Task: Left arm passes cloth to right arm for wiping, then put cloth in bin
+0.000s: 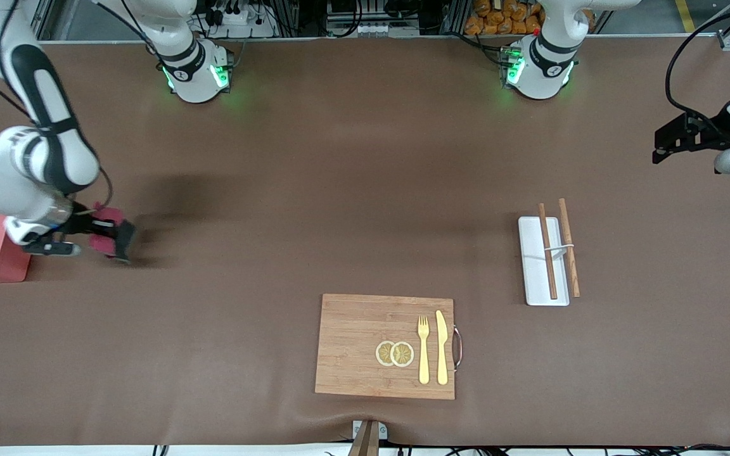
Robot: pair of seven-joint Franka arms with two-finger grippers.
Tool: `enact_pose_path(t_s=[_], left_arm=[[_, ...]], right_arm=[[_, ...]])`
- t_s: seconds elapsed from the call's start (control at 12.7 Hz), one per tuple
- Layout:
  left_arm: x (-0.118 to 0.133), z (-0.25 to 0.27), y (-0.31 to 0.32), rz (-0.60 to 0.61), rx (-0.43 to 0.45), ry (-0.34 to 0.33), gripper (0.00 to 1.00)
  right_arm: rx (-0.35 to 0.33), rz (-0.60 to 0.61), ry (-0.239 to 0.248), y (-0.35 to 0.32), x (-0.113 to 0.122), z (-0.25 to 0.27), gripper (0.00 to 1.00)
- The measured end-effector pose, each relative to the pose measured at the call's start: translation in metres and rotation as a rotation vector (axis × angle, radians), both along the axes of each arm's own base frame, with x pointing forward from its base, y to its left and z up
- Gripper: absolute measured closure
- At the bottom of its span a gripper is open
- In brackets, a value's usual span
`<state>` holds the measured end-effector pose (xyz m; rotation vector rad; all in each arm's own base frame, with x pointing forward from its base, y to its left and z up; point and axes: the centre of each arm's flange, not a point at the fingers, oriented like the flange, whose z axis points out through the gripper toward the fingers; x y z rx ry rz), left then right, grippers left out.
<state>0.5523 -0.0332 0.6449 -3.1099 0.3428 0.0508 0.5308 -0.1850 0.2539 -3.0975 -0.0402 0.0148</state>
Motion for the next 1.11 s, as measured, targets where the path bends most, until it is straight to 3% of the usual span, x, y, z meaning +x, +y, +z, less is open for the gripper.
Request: enact_pose_path(t_s=[0.16, 0.24, 0.47, 0.79, 1.11], left_arm=[[-0.005, 0.005, 0.000, -0.009, 0.000, 0.000, 0.00], [-0.006, 0.006, 0.002, -0.011, -0.001, 0.000, 0.00], [-0.006, 0.006, -0.003, -0.020, -0.004, 0.001, 0.00], [-0.008, 0.008, -0.019, -0.047, -0.006, -0.003, 0.00], [-0.011, 0.013, -0.018, -0.045, -0.007, -0.013, 0.00]], right_arm=[[-0.088, 0.139, -0.013, -0.057, 0.009, 0.029, 0.93], [-0.114, 0.171, 0.010, -0.077, 0.011, 0.041, 0.93], [-0.065, 0.135, 0.109, -0.084, 0.006, 0.011, 0.93], [0.043, 0.006, 0.148, 0.003, 0.030, -0.065, 0.93], [0.061, -0.145, 0.184, 0.145, 0.056, -0.061, 0.93]])
